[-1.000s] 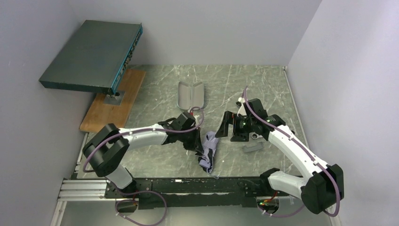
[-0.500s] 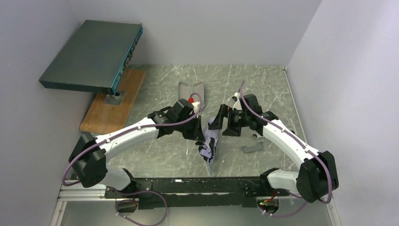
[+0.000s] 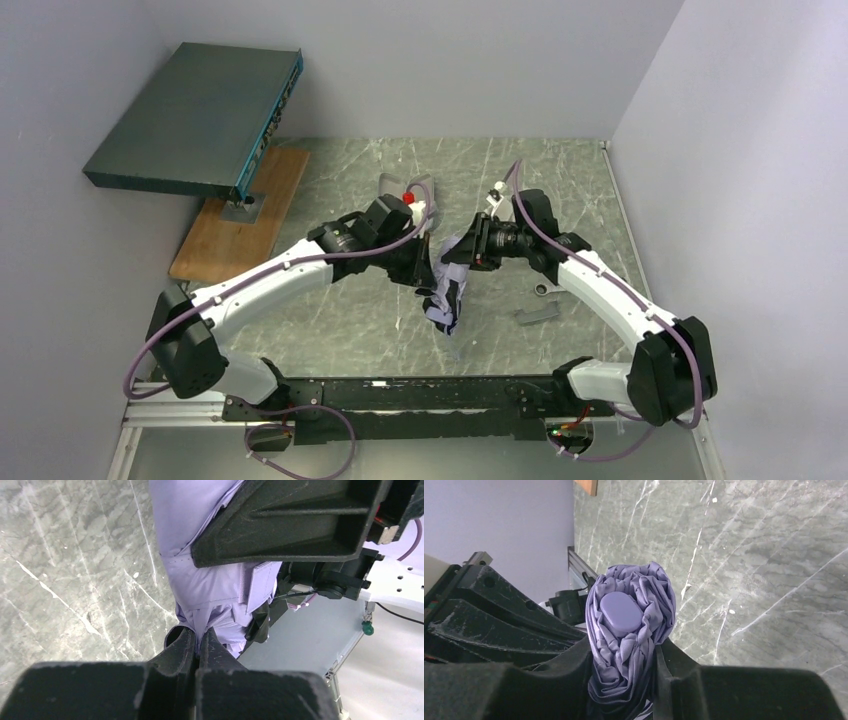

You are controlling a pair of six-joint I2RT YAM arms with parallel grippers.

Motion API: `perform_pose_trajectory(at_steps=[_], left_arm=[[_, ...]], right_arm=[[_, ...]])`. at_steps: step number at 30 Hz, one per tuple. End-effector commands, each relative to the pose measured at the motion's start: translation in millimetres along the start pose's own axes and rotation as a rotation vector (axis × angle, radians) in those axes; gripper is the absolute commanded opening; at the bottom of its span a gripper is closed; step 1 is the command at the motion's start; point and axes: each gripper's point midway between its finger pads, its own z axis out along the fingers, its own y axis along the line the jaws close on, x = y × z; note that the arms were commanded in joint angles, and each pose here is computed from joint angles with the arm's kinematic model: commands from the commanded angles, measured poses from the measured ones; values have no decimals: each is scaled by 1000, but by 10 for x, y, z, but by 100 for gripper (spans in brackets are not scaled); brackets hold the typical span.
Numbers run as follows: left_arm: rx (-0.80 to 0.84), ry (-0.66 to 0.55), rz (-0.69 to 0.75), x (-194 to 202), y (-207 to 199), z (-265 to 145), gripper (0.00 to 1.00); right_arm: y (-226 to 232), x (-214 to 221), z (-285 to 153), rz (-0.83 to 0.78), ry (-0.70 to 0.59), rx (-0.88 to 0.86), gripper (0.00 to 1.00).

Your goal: Open the umbrella

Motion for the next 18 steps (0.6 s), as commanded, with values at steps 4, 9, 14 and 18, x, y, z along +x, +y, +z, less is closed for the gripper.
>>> perform_pose_trajectory(at_steps=[4,9,14,18], left_arm=[[25,-149,101,-417,-341,-447,23],[-28,-227,135,-546,-365,-832,92],[-94,-312,158,-749,-299,-1420,94],[-10,-452,150,-941,-394,-1882,96]], right_arm=[[584,-198,-91,-91,8,-175,0],[968,-336,-203,-164,-9,-291,0],[1371,-454,-360,-220,-56,-435,0],[1702,-480,-571,-290,-111,-583,0]])
